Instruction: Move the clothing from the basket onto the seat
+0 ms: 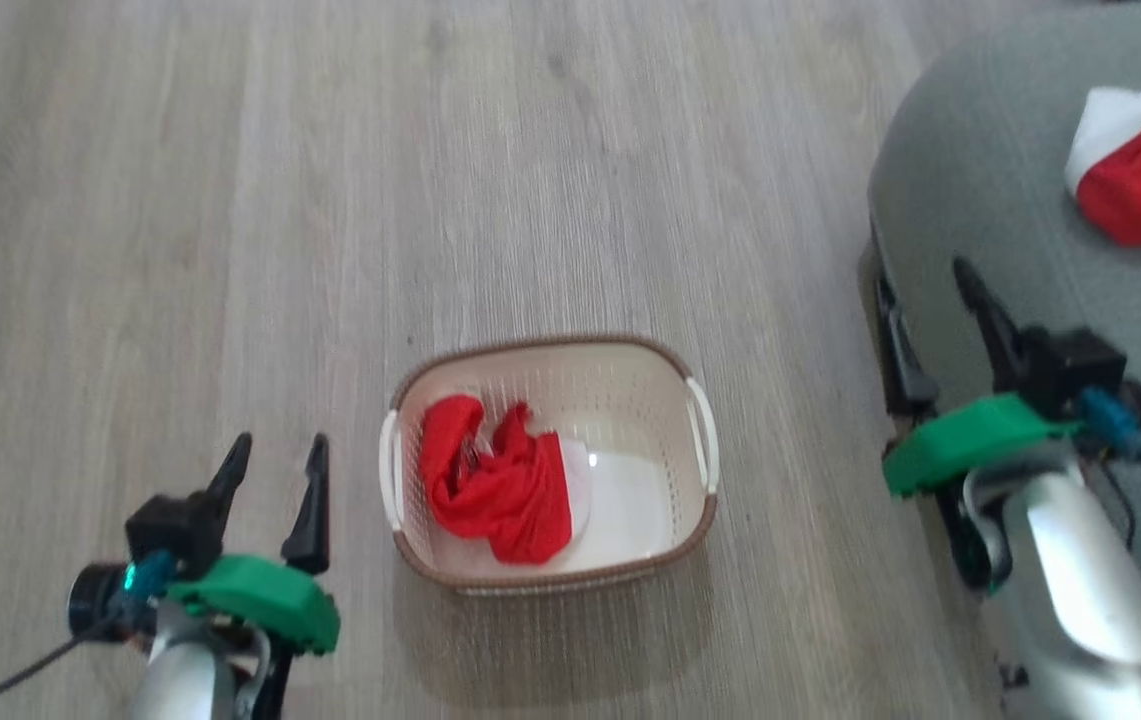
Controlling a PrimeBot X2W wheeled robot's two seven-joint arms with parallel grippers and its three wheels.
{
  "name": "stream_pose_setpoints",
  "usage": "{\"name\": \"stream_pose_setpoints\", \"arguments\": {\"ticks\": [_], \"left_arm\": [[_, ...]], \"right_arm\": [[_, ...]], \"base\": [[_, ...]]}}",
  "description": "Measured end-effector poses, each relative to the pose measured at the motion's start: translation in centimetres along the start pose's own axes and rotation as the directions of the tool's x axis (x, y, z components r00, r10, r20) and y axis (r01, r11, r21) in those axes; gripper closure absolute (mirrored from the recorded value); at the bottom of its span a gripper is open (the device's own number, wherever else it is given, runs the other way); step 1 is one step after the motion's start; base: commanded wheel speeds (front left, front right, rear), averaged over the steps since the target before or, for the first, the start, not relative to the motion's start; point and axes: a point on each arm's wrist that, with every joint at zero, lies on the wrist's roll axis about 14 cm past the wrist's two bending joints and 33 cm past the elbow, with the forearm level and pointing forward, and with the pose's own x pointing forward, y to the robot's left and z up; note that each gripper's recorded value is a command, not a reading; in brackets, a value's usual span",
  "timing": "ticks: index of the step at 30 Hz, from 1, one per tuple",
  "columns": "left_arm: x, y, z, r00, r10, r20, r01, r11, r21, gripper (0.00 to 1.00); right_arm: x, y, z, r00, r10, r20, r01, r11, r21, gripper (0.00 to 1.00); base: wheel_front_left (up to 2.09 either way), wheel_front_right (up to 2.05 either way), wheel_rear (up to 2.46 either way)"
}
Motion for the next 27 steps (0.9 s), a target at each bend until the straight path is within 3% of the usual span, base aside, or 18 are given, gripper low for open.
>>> {"name": "stream_pose_setpoints", "arguments": {"ticks": [6,14,21,27], "left_arm": [[3.7,-2.5,-1.9,0.995,-0.087,-0.050,0.087,0.996,-0.010,0.00],[8.7,-7.3,-7.3,0.951,-0.263,-0.164,0.261,0.965,-0.038,0.00],[12.4,-9.8,-14.0,0.878,-0.376,-0.297,0.381,0.924,-0.043,0.00],[14.1,-9.8,-20.7,0.799,-0.404,-0.446,0.450,0.893,-0.002,0.00]], "right_arm": [[4.2,-0.3,0.9,0.999,0.006,0.048,-0.005,1.000,-0.024,0.00],[9.1,-2.2,-1.3,0.998,-0.028,0.052,0.031,0.998,-0.048,0.00],[12.4,-3.2,-5.9,0.999,-0.033,0.004,0.033,0.996,-0.084,0.00],[12.5,-4.6,-10.9,0.995,-0.059,-0.083,0.052,0.995,-0.085,0.00]], "base": [[0.00,0.00,0.00],[0.00,0.00,0.00],[0.00,0.00,0.00],[0.00,0.00,0.00]]}}
